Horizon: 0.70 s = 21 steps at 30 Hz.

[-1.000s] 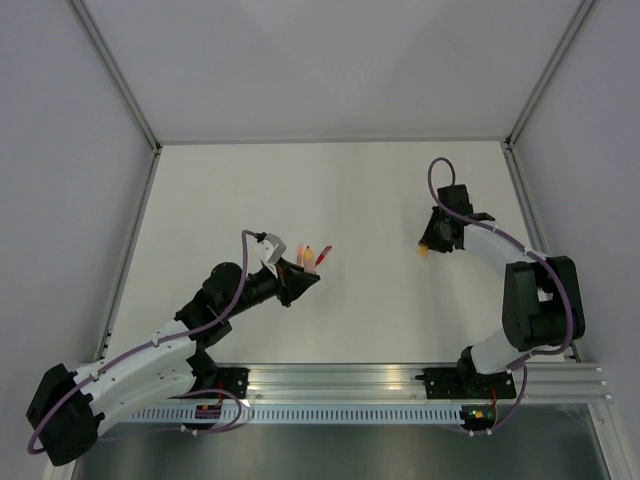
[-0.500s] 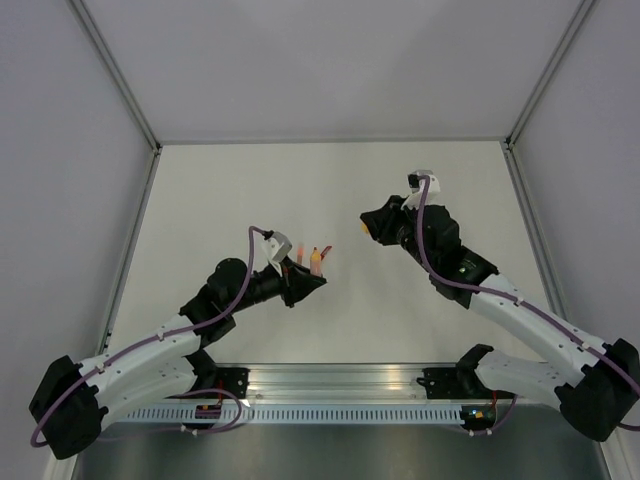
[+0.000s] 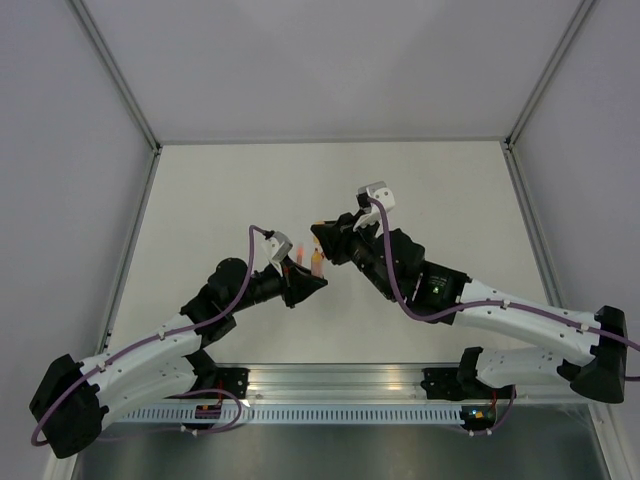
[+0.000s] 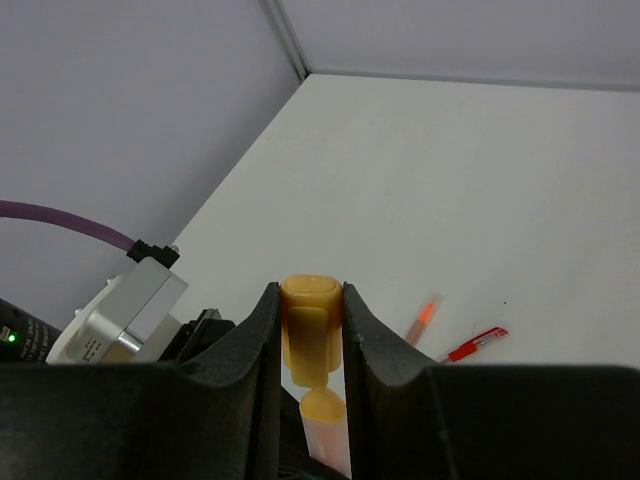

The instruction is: Insert the pens into the pen caps

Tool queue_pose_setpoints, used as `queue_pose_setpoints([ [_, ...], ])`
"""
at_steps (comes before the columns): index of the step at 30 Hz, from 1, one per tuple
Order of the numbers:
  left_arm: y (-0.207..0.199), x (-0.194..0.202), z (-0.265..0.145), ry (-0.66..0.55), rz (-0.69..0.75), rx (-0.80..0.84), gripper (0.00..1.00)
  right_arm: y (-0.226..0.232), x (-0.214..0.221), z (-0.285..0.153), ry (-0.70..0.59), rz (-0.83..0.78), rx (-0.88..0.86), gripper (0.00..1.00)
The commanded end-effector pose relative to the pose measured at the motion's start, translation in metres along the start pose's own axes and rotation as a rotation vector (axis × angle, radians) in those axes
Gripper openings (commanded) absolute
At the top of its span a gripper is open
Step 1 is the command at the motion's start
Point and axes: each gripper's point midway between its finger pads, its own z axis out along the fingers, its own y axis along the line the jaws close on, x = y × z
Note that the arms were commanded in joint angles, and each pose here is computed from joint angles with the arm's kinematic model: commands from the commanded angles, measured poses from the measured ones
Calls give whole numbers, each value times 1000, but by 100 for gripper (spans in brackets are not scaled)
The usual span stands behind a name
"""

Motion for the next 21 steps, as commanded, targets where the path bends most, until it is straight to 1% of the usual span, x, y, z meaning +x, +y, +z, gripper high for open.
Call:
queue_pose_setpoints([
  [1,-17,-30,3,-80,4,60,2,7,-29,5,-82,-9,36,0],
  [13,-19,-36,-1,-100,2,56,2,24,-14,0,-59,-59,38,0],
  [21,-18,-39,-5,-117,4,46,2,17,10,-4,-25,-145,122,0],
])
